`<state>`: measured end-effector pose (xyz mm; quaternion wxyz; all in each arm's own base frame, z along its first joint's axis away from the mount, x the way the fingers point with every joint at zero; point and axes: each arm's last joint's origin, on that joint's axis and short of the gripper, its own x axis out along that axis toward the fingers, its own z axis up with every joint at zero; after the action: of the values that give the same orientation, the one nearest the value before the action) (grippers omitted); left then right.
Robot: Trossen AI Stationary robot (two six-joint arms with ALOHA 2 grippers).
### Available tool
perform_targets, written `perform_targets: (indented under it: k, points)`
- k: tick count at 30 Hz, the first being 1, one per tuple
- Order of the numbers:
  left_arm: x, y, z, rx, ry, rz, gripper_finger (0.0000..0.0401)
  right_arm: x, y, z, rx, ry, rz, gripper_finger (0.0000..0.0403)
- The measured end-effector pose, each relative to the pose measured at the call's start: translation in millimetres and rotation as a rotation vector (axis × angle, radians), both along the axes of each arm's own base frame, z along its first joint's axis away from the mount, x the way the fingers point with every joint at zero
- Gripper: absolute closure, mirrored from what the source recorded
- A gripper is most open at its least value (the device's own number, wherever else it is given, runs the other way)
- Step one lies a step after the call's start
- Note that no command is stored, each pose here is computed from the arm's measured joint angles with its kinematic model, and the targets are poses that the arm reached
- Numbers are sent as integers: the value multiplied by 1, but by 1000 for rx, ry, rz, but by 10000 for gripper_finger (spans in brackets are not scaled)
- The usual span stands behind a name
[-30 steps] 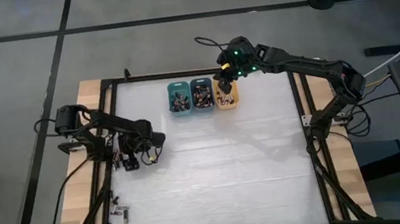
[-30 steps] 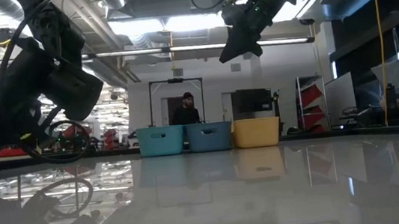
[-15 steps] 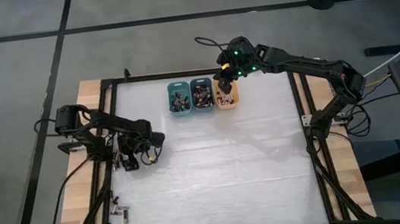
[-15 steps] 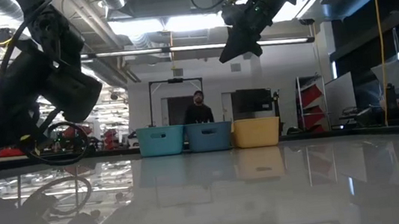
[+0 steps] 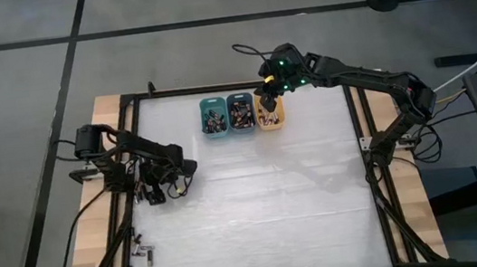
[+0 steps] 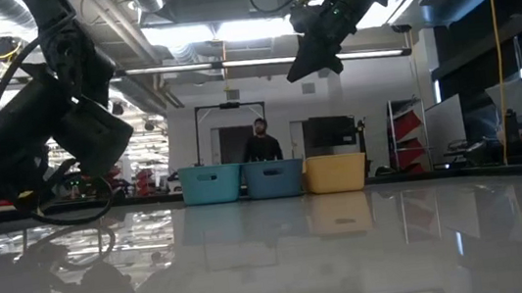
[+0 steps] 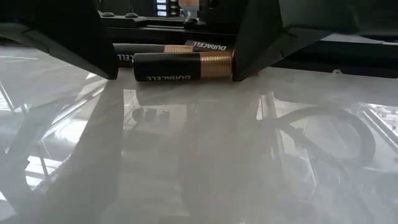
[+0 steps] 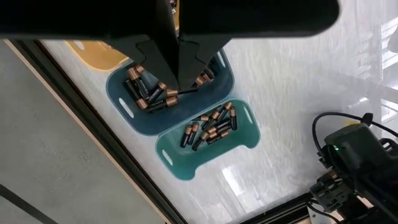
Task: Sort batteries
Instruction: Put the brown battery into the blue bin
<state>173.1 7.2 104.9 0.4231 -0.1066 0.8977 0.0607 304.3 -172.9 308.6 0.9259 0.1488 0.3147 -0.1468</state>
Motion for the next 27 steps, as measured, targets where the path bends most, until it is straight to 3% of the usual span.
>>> perform_targets:
  k: [13, 23, 27]
  points:
    - [0, 0, 0, 3, 0, 4, 100, 0, 0, 0, -14, 3, 12, 403]
    - [0, 0, 0, 10, 6, 16, 178, 0, 0, 0, -19, 4, 15, 403]
    - [0, 0, 0, 10, 7, 16, 187, 0, 0, 0, -22, 5, 17, 403]
